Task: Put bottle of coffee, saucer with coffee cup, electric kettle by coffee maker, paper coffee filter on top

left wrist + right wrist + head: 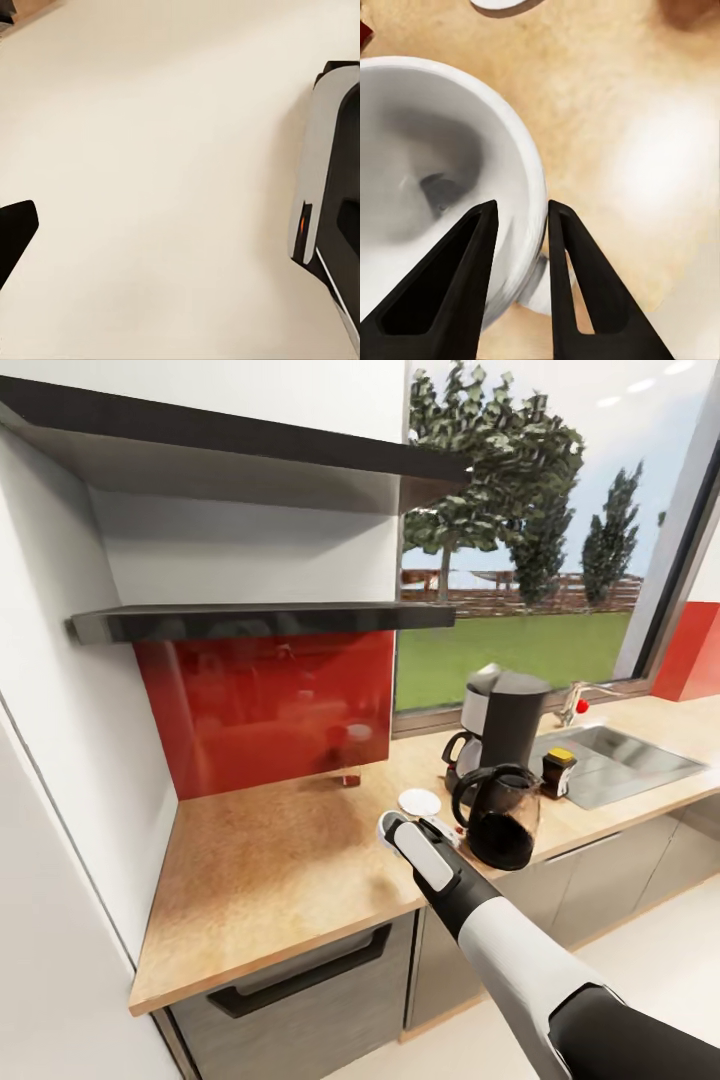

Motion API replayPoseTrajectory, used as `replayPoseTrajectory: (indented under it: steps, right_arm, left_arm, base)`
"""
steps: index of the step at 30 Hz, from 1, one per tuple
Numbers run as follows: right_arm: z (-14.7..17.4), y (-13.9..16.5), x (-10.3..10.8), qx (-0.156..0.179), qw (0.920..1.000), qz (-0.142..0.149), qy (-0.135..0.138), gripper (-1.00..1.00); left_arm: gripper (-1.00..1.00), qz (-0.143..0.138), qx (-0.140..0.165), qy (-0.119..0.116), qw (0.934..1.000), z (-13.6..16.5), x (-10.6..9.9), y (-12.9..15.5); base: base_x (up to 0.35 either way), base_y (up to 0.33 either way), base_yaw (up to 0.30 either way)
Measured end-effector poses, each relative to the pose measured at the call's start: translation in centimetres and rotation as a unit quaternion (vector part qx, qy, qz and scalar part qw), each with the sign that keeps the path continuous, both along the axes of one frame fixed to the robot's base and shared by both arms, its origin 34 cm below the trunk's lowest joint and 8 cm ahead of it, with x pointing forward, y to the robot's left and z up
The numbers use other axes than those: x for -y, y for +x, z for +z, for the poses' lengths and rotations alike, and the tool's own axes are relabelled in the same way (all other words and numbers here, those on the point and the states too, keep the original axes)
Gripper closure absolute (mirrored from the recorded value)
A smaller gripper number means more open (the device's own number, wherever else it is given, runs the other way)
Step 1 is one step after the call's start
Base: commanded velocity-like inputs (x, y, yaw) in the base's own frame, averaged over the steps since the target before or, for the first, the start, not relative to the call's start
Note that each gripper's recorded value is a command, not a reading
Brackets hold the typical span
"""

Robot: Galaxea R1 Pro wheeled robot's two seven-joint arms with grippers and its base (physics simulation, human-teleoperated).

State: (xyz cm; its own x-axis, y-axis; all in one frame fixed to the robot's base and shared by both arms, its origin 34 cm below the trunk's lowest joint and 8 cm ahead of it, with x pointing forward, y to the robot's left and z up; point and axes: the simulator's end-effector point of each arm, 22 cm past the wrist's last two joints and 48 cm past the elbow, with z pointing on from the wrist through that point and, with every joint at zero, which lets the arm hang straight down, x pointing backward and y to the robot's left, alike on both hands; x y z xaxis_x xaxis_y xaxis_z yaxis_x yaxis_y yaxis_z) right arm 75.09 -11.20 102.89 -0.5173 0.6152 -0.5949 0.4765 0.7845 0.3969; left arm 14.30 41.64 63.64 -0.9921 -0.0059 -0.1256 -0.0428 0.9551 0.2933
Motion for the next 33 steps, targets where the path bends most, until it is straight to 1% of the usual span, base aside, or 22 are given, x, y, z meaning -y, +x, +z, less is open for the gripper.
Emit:
replayPoseTrajectory:
  steps: [4,8,11,13,15,16,17,19,22,26,33]
  right_arm:
    - [0.0,0.0,0.0,0.000,1.0000,0.000,0.000,1.00]
    - [0.0,0.0,0.0,0.000,1.0000,0.000,0.000,1.00]
    - [-0.1,0.0,0.0,-0.001,1.0000,0.000,0.000,1.00]
    - [-0.1,0.0,0.0,-0.001,1.0000,0.000,0.000,1.00]
    - [-0.1,0.0,0.0,-0.001,1.0000,0.000,0.000,1.00]
    - [-0.1,0.0,0.0,-0.001,1.0000,0.000,0.000,1.00]
    - [-0.1,0.0,0.0,-0.001,1.0000,0.000,0.000,1.00]
    - [-0.1,0.0,0.0,-0.001,1.0000,0.000,0.000,1.00]
    - [-0.1,0.0,0.0,-0.001,1.0000,0.000,0.000,1.00]
    - [-0.1,0.0,0.0,-0.001,1.0000,0.000,0.000,1.00]
    - [-0.1,0.0,0.0,-0.001,1.0000,0.000,0.000,1.00]
  left_arm:
    - [-1.00,0.000,-0.002,-0.003,1.0000,-0.1,0.5,-0.3]
    - [-1.00,-0.001,-0.005,-0.006,1.0000,-0.2,0.9,-0.5]
    - [-1.00,-0.004,-0.014,-0.008,0.9999,-0.2,1.1,-1.9]
    - [-1.00,-0.012,-0.021,-0.009,0.9997,-0.2,1.2,-2.8]
    - [-1.00,-0.025,-0.040,-0.010,0.9988,-0.2,1.2,-4.8]
    - [-1.00,-0.032,-0.055,-0.011,0.9979,-0.1,1.2,-6.4]
    - [-1.00,-0.040,-0.078,-0.010,0.9961,0.1,1.1,-9.0]
    - [-1.00,-0.045,-0.107,-0.009,0.9932,0.6,0.8,-12.5]
    - [-1.00,-0.049,-0.136,-0.006,0.9894,1.4,0.3,-16.5]
    - [-1.00,-0.052,-0.154,-0.005,0.9868,2.0,0.0,-18.9]
    - [-1.00,-0.051,-0.177,-0.006,0.9829,2.3,0.3,-20.4]
  base:
    - [0.236,0.044,0.000]
    - [0.056,0.007,0.000]
    - [0.011,0.001,0.000]
    - [0.003,0.000,0.000]
    - [0.001,0.000,0.000]
    - [0.000,0.000,0.000]
    - [0.000,0.000,0.000]
    - [0.000,0.000,0.000]
    - [0.000,0.000,0.000]
    - [0.059,0.000,0.000]
    - [0.182,0.000,0.000]
